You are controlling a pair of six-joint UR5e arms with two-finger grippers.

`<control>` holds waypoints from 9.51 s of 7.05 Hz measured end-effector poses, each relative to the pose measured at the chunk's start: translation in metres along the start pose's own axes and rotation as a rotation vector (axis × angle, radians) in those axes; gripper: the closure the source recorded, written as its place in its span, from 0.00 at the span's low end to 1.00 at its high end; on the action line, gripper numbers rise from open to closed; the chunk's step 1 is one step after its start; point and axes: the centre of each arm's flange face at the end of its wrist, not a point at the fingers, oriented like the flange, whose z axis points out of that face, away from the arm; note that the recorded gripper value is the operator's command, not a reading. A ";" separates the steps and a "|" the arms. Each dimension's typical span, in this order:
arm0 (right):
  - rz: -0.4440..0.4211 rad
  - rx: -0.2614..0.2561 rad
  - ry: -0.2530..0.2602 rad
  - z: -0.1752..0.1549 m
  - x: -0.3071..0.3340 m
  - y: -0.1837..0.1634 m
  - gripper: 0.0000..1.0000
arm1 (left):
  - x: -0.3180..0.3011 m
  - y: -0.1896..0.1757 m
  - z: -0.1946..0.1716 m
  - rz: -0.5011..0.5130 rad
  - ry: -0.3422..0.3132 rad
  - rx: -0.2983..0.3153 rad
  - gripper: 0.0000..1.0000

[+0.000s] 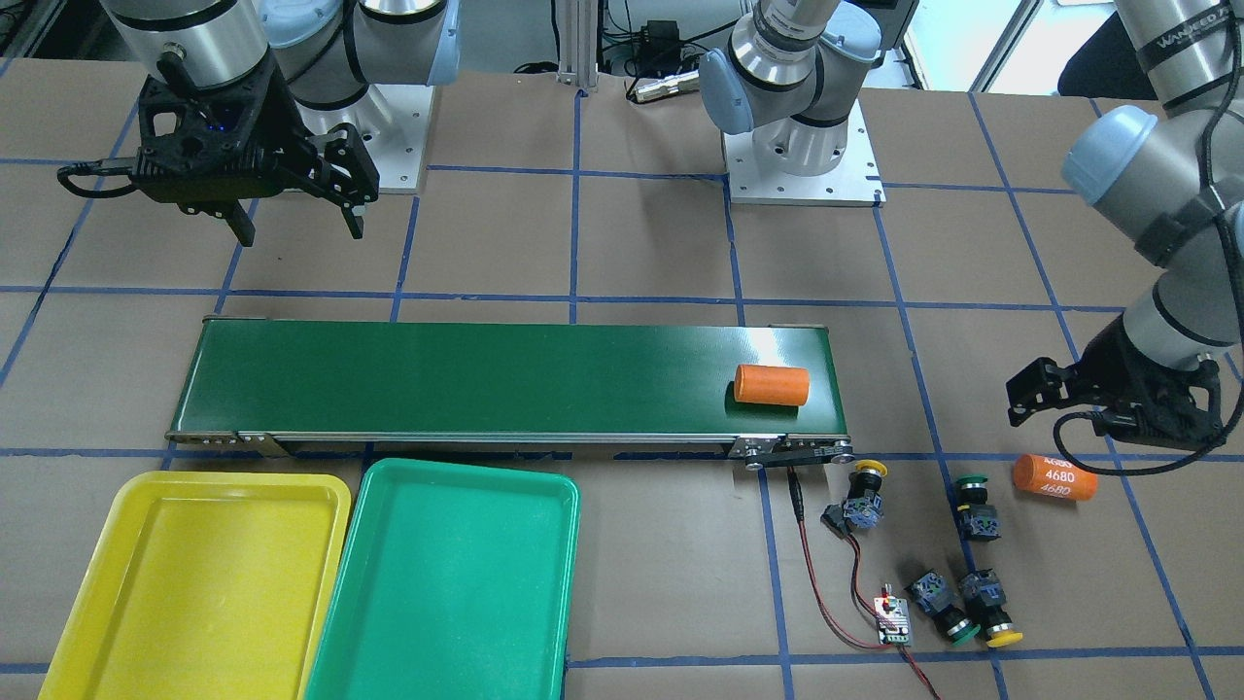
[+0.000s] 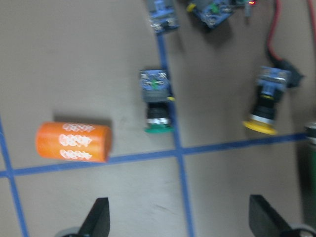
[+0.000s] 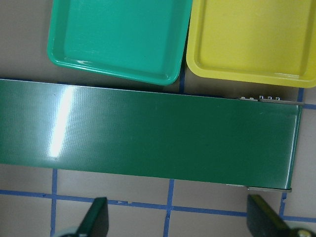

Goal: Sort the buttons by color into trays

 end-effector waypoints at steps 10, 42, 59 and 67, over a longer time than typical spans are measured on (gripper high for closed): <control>0.000 0.000 0.001 0.000 0.000 0.000 0.00 | -0.046 -0.016 0.094 0.054 -0.007 0.001 0.00; 0.006 -0.006 0.002 0.004 0.002 0.010 0.00 | 0.263 0.045 0.038 -0.056 0.105 -0.163 0.00; 0.007 0.011 -0.001 0.000 0.002 0.007 0.00 | 0.036 -0.036 0.087 -0.100 0.037 0.073 0.00; 0.026 0.048 -0.007 -0.018 0.012 -0.032 0.00 | 0.036 -0.042 0.122 -0.099 0.080 0.063 1.00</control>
